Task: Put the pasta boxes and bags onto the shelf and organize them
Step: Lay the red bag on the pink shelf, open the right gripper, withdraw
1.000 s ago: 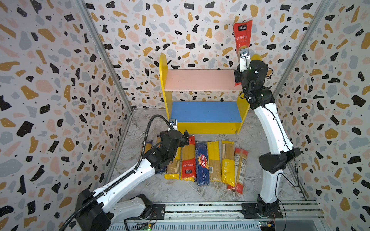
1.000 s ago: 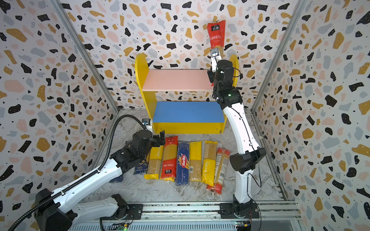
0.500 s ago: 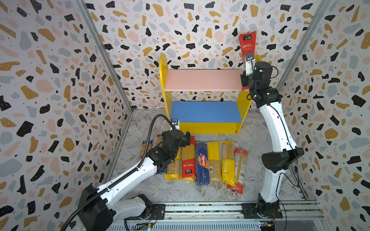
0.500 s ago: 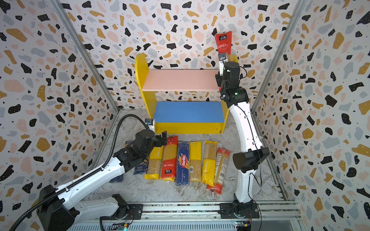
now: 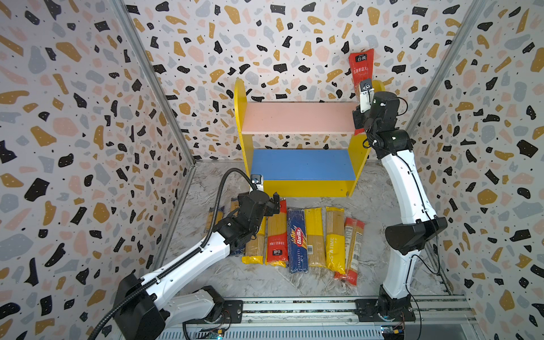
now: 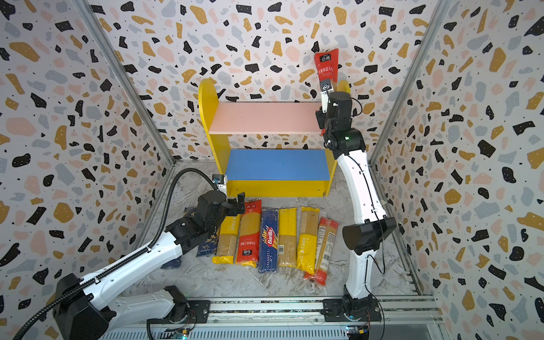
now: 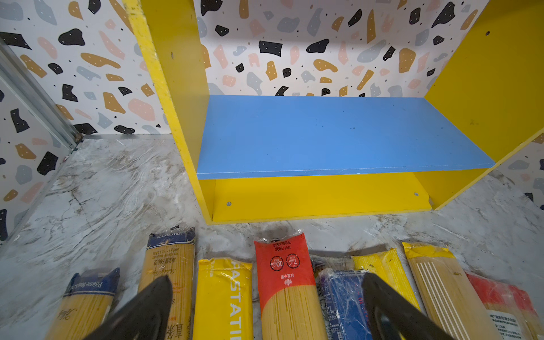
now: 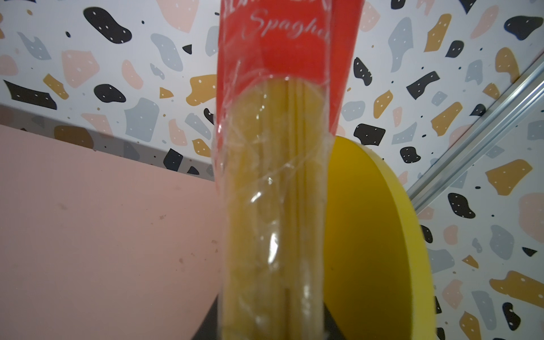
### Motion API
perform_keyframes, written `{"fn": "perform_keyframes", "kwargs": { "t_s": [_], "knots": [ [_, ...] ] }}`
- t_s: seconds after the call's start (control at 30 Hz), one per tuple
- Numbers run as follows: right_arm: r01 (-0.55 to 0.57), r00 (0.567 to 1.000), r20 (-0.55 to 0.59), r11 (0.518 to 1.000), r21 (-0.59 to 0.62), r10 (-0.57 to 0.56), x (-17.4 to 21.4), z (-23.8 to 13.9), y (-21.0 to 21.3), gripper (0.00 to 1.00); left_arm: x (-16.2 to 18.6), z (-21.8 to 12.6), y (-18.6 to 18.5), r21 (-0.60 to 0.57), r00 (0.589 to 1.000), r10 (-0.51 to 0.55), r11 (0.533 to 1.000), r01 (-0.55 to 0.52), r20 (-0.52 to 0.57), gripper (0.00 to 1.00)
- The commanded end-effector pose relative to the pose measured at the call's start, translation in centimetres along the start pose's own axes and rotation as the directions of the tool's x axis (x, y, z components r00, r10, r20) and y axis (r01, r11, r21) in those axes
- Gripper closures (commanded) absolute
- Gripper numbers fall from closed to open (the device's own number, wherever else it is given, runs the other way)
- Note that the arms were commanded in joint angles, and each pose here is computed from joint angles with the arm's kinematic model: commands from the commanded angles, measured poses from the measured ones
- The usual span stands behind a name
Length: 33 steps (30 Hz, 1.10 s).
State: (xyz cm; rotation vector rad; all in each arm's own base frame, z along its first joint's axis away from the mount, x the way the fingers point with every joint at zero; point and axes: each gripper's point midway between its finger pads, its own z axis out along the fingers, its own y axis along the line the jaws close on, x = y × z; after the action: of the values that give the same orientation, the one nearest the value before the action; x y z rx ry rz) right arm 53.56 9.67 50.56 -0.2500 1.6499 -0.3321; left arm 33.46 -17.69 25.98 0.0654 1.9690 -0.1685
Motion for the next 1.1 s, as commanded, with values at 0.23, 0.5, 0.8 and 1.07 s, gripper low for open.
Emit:
{"fn": "perform_keyframes", "kwargs": {
  "t_s": [0.23, 0.5, 0.8, 1.07],
  "knots": [
    [-0.103, 0.988, 0.125, 0.992, 0.070, 0.094, -4.4, -3.9, -3.7, 0.52, -2.4, -1.2, -0.4, 0.032, 0.997, -0.040, 0.999, 0.038, 0.061, 0.01],
    [-0.110, 0.990, 0.093, 0.990, 0.091, 0.102, -3.5, -3.8, -3.8, 0.36, -2.3, -1.5, -0.1, 0.028, 0.997, -0.041, 0.999, 0.039, 0.061, 0.01],
    [-0.131, 0.985, 0.124, 0.989, 0.062, 0.122, -4.8, -5.7, -3.4, 0.34, -2.1, -2.0, 0.2, 0.029, 0.997, -0.054, 0.998, 0.052, 0.063, 0.01],
    [-0.188, 0.972, 0.142, 0.982, -0.025, 0.189, -6.1, -10.7, 0.2, 0.17, -1.7, -3.0, 0.5, 0.056, 0.995, -0.068, 0.996, 0.064, 0.066, 0.01]
  ]
}}
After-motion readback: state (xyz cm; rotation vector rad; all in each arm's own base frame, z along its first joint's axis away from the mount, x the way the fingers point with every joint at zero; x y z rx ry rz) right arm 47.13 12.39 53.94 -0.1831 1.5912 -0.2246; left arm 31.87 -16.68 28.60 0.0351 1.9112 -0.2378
